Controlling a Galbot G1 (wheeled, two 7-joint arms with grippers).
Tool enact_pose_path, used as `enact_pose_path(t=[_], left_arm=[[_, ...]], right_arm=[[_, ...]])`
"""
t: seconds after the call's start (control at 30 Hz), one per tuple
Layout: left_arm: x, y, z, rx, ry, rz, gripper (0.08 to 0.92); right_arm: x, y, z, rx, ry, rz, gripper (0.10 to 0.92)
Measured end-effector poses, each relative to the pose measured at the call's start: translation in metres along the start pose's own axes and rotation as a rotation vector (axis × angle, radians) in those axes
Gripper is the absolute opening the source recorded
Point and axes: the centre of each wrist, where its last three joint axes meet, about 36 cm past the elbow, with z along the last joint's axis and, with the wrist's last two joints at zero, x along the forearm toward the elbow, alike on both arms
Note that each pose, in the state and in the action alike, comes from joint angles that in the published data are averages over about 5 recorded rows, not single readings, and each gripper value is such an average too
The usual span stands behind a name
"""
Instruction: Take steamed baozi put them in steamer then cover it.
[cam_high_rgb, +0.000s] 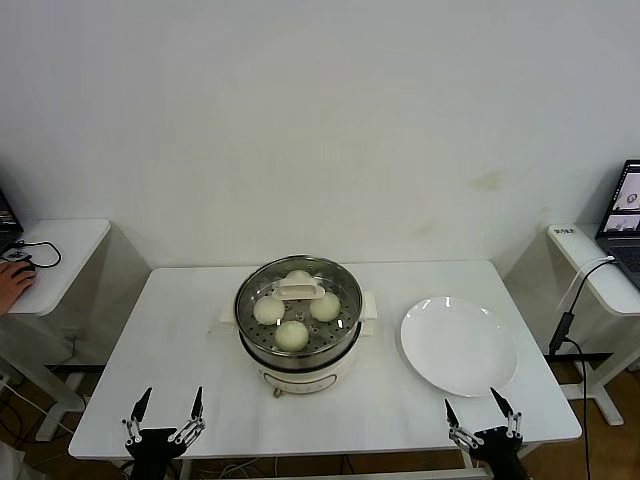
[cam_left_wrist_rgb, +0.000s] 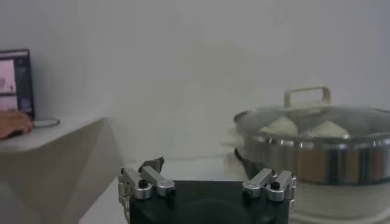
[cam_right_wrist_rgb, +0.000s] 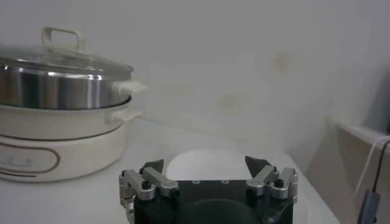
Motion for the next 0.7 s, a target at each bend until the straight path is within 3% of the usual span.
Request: enact_pose_path(t=[0.7], left_arm=[[-0.002, 0.019, 0.016, -0.024, 0.014, -0.002, 0.823]], right_arm=[[0.001, 0.005, 0.007, -0.005, 0.010, 0.005, 0.823]])
